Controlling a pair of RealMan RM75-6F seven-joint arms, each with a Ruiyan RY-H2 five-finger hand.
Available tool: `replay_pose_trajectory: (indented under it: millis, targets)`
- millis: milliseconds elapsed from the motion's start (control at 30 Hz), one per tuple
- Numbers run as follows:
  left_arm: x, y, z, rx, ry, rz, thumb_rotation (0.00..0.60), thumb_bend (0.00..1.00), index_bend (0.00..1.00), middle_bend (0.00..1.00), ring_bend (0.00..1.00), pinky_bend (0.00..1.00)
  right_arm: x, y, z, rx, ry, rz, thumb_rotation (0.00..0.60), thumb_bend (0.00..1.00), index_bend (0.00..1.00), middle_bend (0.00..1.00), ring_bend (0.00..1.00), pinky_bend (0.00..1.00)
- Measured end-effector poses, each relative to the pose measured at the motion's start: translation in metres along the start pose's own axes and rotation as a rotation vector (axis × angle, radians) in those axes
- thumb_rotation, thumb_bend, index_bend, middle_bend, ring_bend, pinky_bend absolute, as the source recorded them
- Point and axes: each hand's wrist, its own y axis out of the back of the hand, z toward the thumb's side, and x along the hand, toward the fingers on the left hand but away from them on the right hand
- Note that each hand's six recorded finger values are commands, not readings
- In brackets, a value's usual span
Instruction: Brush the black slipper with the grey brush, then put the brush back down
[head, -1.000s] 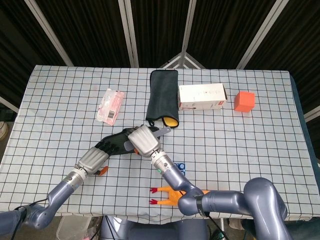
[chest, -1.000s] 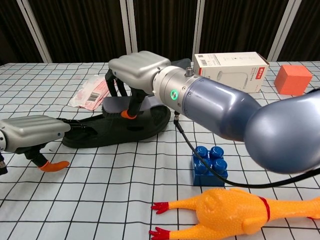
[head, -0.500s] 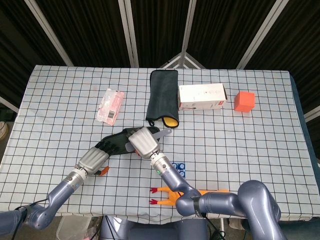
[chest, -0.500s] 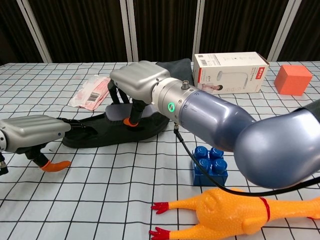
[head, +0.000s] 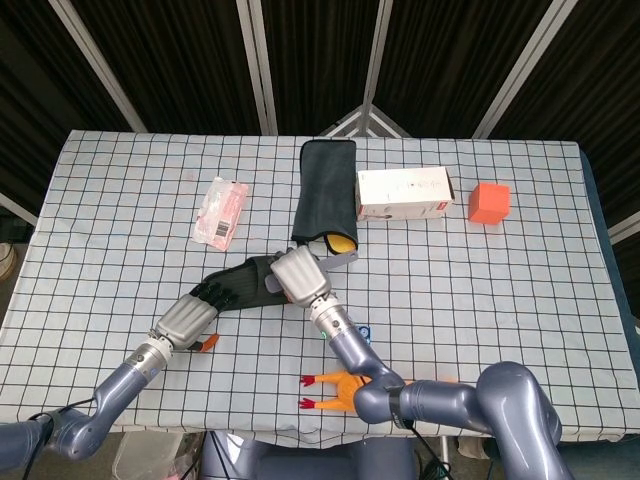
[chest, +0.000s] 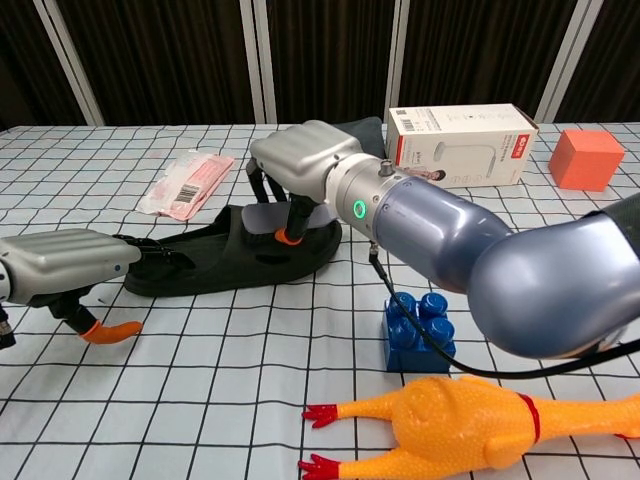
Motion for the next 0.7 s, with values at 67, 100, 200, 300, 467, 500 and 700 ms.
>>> replay_pose_trajectory:
  millis: [67, 100, 200, 300, 467, 500, 700]
  targets:
    - [0.000, 0.000, 0.000, 0.002, -0.001, 0.000, 0.480, 0.58, 0.00, 0.07, 0.00, 0.08, -0.002, 0.001, -0.006, 0.003, -0.019, -0.002, 0.600, 0.74, 0.70, 0.54, 0.52, 0.57]
    - [0.000, 0.000, 0.001, 0.002, -0.001, -0.001, 0.481, 0.58, 0.00, 0.07, 0.00, 0.08, -0.002, 0.001, -0.008, 0.005, -0.023, -0.003, 0.600, 0.74, 0.70, 0.54, 0.52, 0.57]
    - [0.001, 0.000, 0.001, 0.004, -0.002, 0.000, 0.482, 0.58, 0.00, 0.07, 0.00, 0.08, -0.002, 0.001, -0.008, 0.000, -0.024, 0.001, 0.600, 0.74, 0.70, 0.54, 0.52, 0.57]
    - [0.002, 0.000, 0.002, 0.004, -0.003, -0.001, 0.482, 0.59, 0.00, 0.07, 0.00, 0.08, 0.000, 0.000, -0.004, -0.008, -0.015, 0.005, 0.600, 0.74, 0.70, 0.54, 0.52, 0.57]
    - [0.002, 0.000, 0.002, 0.004, -0.003, 0.001, 0.475, 0.59, 0.00, 0.07, 0.00, 0.08, 0.002, 0.002, 0.009, -0.011, 0.012, 0.002, 0.600, 0.74, 0.70, 0.54, 0.52, 0.57]
    - [0.002, 0.000, 0.002, 0.003, -0.003, 0.001, 0.474, 0.59, 0.00, 0.07, 0.00, 0.08, 0.003, 0.002, 0.011, -0.013, 0.017, 0.002, 0.600, 0.74, 0.70, 0.54, 0.52, 0.57]
    - [0.004, 0.001, 0.006, 0.003, -0.012, 0.001, 0.470, 0.59, 0.00, 0.07, 0.00, 0.08, 0.007, 0.001, 0.029, -0.026, 0.053, 0.008, 0.600, 0.74, 0.70, 0.54, 0.52, 0.57]
